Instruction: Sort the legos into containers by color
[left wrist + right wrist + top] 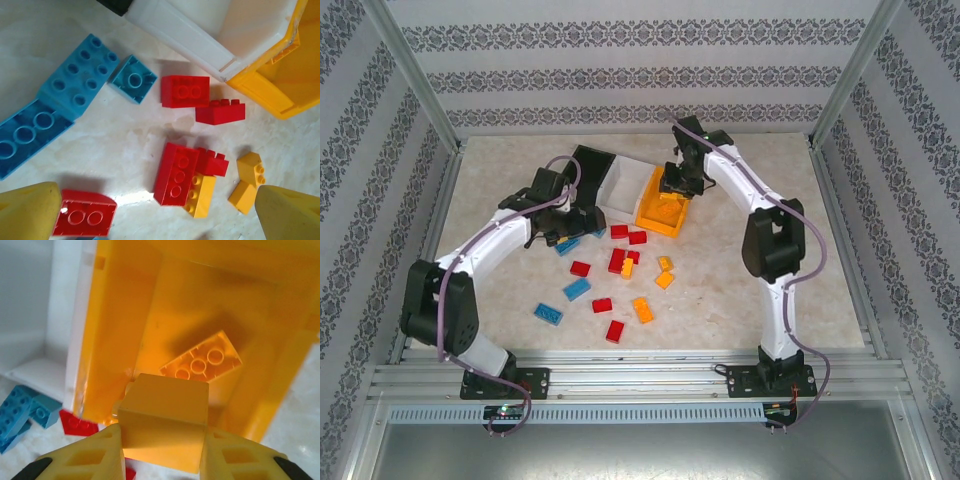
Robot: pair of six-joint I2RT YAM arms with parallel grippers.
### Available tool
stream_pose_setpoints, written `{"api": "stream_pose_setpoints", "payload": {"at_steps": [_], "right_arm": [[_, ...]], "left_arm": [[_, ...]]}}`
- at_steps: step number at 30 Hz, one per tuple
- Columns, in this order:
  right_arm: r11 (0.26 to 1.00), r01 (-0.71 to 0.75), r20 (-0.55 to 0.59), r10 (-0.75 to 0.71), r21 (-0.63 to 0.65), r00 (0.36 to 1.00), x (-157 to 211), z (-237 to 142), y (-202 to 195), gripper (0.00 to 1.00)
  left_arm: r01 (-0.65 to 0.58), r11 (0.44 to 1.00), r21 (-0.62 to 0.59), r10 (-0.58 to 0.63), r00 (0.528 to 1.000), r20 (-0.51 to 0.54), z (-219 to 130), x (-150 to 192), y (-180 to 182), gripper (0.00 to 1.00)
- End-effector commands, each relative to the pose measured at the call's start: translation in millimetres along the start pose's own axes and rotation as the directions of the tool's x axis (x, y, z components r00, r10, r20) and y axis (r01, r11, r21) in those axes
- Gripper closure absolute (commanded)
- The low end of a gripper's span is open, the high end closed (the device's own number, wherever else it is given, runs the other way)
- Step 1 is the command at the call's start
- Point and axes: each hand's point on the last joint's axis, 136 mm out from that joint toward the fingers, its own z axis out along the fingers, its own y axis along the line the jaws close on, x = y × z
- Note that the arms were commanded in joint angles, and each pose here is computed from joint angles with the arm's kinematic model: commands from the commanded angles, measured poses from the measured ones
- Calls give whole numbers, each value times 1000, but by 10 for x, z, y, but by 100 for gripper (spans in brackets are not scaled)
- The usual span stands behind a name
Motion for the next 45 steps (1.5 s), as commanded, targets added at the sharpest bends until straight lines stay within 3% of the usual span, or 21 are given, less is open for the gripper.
{"api": "stream_pose_setpoints", "payload": {"at_steps": [1,11,15,20,28,36,40,45], "right_arm": [[1000,7,-44,-7,11,999,-7,86,21,64],[1000,12,-83,-10,25,996,-19,295,-19,60],[999,19,-89,-16,27,996,7,267,-33,47],[1000,20,-61,-20,6,998,-13,136,15,37],[999,18,35,-17,-40,999,28,-373,101,35],[999,-4,-13,4,-45,1000,738,-542,-97,35],[1000,13,-118,-14,-9,993,1352,-381,-147,35],[1000,21,-215,-17,18,977,1972,-95,-121,34]], "left_arm": [[-35,997,-68,34,999,-26,-122,193,151,0],[-2,996,-91,1,1000,-9,-174,239,257,0],[3,997,-79,-4,1000,-12,-138,191,217,0],[7,998,-56,-8,1000,-19,-61,107,147,0],[-42,998,-38,40,998,-52,32,-5,-7,0],[-101,994,-31,98,991,-95,162,134,-90,1],[-183,982,-48,175,975,-138,248,267,-169,2],[-164,985,-50,156,979,-132,284,295,-157,1]]}}
